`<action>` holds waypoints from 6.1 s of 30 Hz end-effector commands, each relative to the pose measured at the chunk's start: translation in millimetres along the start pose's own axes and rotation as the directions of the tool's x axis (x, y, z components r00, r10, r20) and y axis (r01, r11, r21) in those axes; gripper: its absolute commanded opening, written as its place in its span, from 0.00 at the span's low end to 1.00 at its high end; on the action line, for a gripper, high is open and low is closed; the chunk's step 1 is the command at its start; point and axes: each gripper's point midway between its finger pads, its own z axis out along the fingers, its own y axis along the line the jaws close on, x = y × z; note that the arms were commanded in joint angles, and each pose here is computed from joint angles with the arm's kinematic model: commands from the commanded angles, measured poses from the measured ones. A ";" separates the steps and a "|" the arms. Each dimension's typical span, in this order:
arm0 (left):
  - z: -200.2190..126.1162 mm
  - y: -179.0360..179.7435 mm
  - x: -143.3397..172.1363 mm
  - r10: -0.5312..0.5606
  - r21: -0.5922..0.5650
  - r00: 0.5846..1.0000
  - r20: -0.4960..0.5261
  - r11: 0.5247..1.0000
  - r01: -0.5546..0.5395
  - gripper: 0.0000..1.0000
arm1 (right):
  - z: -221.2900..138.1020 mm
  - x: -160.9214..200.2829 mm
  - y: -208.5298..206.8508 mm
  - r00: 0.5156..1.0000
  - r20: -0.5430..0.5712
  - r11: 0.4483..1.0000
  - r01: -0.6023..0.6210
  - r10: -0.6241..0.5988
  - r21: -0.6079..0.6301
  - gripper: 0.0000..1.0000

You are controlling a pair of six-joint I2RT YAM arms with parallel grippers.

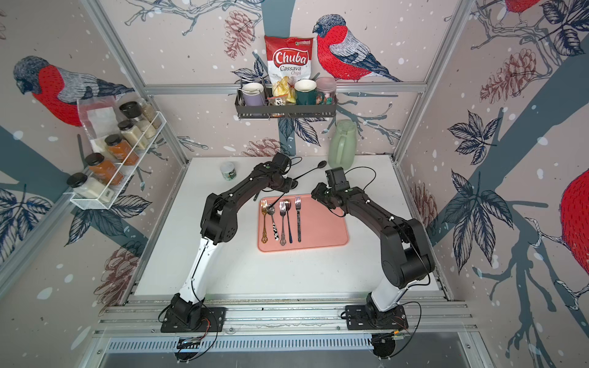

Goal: Set the spoon and fork side by side
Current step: Pick up the spoon from the center of the board, then place the spoon on the tray, then pick up the fork at the center of the board, then place the fork on the tray.

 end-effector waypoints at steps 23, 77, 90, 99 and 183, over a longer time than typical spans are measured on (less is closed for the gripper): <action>-11.3 9.6 -2.2 0.005 -0.016 1.000 0.009 1.000 -0.005 0.07 | -10.0 0.0 -0.4 1.000 0.020 1.000 0.019 -0.020 0.010 0.53; -20.6 -138.6 105.3 -0.334 -0.254 0.929 0.161 0.895 0.366 0.01 | -94.3 7.0 -91.1 0.986 0.115 0.992 -0.122 0.118 0.032 0.56; -65.9 -129.4 77.4 -0.238 -0.304 0.949 0.206 0.906 0.293 0.41 | -97.6 3.6 -88.4 0.985 0.122 0.992 -0.123 0.118 0.034 0.56; -120.8 -67.2 17.4 0.035 -0.327 0.981 0.192 0.944 0.030 0.47 | -101.1 2.0 -82.4 0.988 0.126 0.995 -0.095 0.092 0.024 0.56; -57.3 -169.1 98.1 -0.400 -0.294 0.907 0.129 0.859 0.420 0.00 | -104.0 -24.8 -80.4 0.991 0.130 0.988 -0.049 0.030 0.145 0.59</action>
